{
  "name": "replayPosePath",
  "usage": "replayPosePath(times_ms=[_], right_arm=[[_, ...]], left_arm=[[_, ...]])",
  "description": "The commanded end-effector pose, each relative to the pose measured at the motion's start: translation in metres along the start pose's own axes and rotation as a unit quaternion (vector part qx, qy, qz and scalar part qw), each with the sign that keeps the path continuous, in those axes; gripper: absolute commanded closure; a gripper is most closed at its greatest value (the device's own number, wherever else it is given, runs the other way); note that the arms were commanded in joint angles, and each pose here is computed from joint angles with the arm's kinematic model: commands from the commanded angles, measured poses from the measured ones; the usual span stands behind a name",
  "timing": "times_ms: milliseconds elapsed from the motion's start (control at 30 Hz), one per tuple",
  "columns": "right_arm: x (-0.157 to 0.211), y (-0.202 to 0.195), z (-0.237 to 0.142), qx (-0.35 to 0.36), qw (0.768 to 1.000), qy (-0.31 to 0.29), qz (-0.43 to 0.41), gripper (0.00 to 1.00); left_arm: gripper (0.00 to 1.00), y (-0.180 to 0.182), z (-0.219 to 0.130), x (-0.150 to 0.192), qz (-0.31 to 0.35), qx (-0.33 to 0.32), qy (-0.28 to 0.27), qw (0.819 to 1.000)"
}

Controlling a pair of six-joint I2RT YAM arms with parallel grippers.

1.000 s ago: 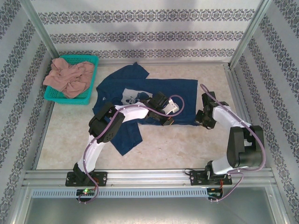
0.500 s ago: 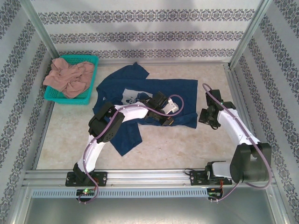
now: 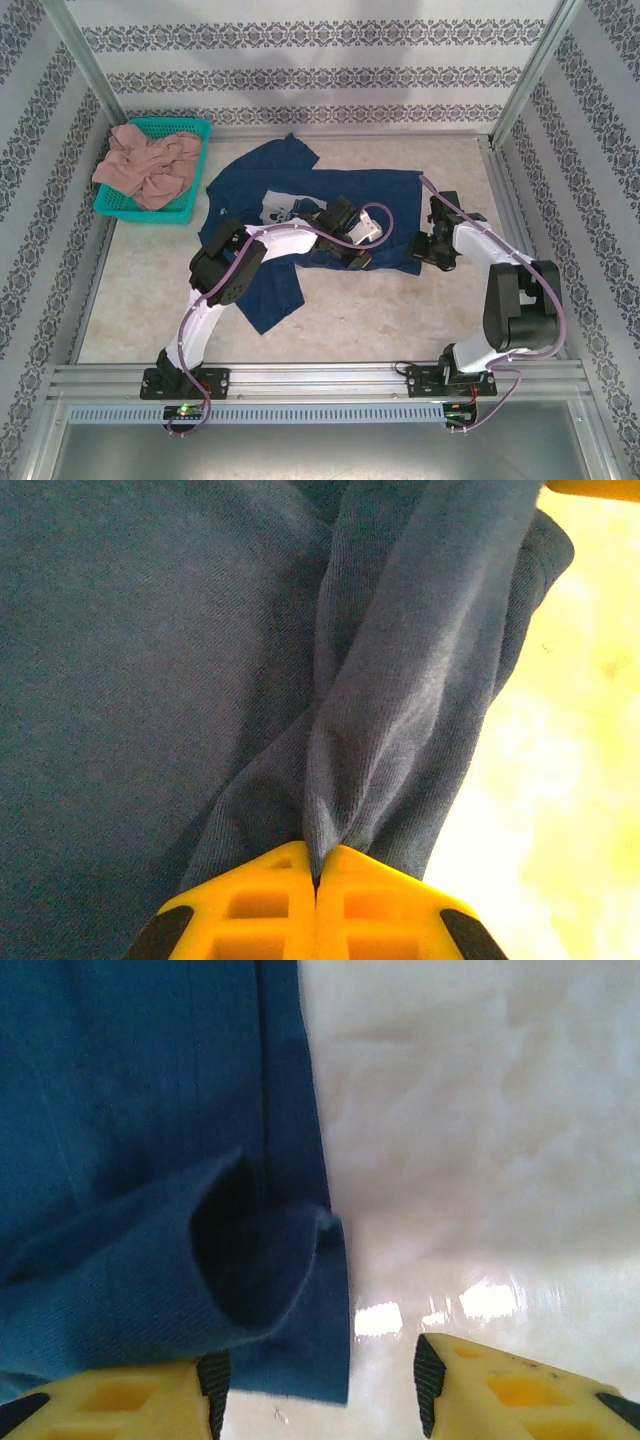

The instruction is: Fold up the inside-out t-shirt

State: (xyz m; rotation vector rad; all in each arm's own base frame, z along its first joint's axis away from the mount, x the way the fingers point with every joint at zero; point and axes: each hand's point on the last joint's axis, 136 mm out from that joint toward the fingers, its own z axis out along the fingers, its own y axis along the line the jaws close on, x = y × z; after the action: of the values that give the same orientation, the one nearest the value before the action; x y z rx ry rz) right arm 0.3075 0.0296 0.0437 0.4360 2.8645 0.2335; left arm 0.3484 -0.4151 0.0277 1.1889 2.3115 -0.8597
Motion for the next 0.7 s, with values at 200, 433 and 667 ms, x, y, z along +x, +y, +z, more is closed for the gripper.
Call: replayPosePath(times_ms=[200,433,667], right_arm=[[-0.046,0.038,0.008,-0.086,0.994,-0.035,-0.050,0.44],[-0.044,0.030,0.017,-0.068,0.997,-0.022,-0.038,0.46],[-0.041,0.017,-0.018,-0.035,0.998,-0.051,0.005,0.45]], left_arm=[[1.00,0.010,0.003,0.034,-0.032,-0.009,0.055,0.998],[1.00,0.011,0.005,0.034,-0.035,-0.007,0.055,0.998],[1.00,0.010,0.003,0.035,-0.035,-0.009,0.058,0.998]])
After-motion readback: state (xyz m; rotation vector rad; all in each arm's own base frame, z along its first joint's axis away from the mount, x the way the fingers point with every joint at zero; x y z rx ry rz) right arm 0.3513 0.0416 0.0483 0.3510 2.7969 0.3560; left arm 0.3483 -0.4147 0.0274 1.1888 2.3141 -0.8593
